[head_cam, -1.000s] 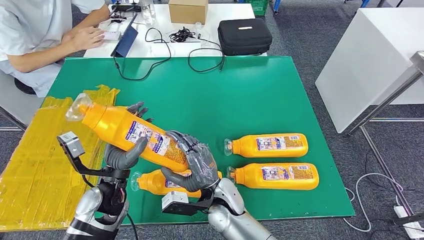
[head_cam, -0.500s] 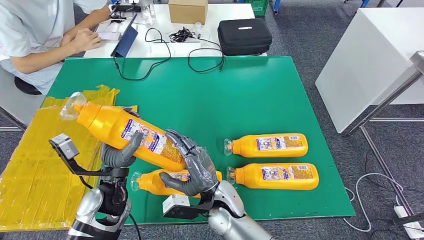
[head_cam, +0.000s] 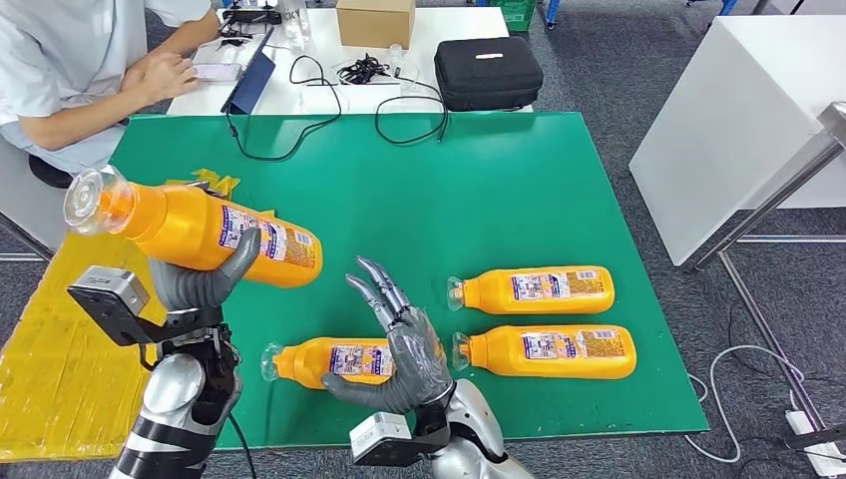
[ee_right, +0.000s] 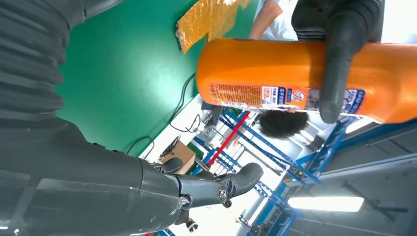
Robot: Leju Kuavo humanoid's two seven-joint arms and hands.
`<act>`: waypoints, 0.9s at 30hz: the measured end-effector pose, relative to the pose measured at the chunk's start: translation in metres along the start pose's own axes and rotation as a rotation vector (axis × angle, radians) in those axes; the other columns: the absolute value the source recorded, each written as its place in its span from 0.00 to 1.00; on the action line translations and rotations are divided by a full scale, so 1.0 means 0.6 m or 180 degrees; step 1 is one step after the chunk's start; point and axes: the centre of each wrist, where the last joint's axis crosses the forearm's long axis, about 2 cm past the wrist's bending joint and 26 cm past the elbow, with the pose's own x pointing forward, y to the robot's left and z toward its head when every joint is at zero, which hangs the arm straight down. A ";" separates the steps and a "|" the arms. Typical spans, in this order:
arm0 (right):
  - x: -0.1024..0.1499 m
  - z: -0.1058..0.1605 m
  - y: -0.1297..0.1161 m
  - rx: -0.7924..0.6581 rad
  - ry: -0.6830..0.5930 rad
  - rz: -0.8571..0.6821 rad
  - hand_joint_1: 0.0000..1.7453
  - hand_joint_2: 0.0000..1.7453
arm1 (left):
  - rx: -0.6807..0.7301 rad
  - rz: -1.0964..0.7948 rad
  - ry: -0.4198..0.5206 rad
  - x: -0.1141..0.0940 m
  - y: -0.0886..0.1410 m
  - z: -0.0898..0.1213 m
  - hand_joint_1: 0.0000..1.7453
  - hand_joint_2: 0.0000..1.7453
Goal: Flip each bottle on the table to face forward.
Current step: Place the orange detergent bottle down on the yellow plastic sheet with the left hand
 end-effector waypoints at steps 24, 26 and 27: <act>0.019 0.030 -0.061 0.0239 0.0085 -0.0200 0.00 1.00 | -0.1647 -0.5797 0.0159 -0.152 0.283 -0.161 1.00 1.00; 0.018 0.031 -0.063 0.0240 0.0094 -0.0192 0.00 1.00 | -0.1679 -0.5831 0.0250 -0.155 0.297 -0.158 1.00 1.00; 0.017 0.031 -0.063 0.0241 0.0096 -0.0188 0.00 1.00 | -0.1697 -0.5845 0.0284 -0.156 0.302 -0.158 1.00 1.00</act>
